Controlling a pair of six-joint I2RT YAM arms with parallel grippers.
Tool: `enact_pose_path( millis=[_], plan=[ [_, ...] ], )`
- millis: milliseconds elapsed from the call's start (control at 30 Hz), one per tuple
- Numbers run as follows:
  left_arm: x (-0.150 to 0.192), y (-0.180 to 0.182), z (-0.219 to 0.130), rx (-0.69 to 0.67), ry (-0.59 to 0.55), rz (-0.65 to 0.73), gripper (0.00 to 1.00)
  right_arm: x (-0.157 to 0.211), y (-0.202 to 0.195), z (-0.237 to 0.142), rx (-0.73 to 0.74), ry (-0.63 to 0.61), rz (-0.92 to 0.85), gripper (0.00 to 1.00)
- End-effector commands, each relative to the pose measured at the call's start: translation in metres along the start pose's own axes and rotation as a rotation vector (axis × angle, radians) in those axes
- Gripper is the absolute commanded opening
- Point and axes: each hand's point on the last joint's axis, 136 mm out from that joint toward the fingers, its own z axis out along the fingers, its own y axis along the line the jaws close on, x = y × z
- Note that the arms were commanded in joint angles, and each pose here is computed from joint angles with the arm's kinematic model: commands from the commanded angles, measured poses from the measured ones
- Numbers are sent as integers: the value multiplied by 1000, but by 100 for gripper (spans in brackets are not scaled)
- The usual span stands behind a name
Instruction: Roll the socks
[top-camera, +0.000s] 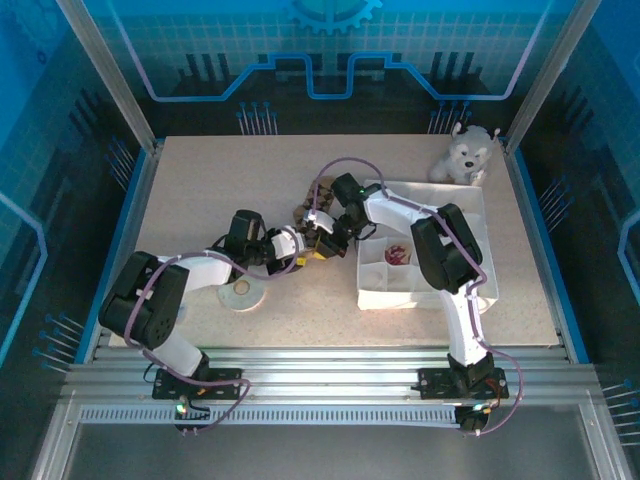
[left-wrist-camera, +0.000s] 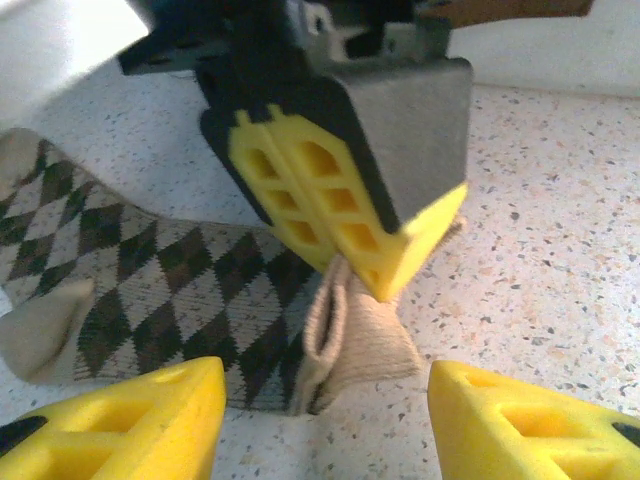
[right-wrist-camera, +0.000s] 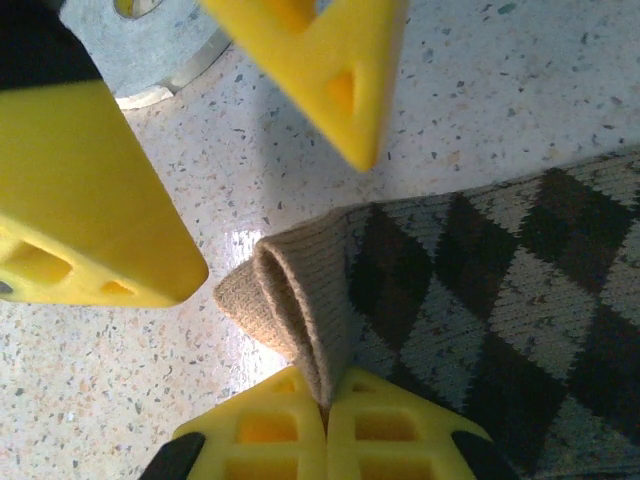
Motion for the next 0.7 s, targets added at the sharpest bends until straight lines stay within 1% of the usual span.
enact_pose_path(
  millis=[0,167,300,367,567,667],
  plan=[
    [-12,-10,6,48,-37,75,56,-13,4,-12,-36,-41,23,2],
    [-8,-15,11,50,-13,104,56,-13,6,-14,-48,-48,29,1],
    [-9,-13,14,38,-5,118,52,-13,7,-14,-55,-46,36,1],
    [-9,-12,15,39,2,125,49,-13,8,-15,-61,-47,41,1],
    [-9,-15,15,50,18,122,33,-13,10,-18,-75,-53,59,1],
    [-14,-16,12,55,3,89,23,-13,10,-18,-74,-49,70,3]
  ],
)
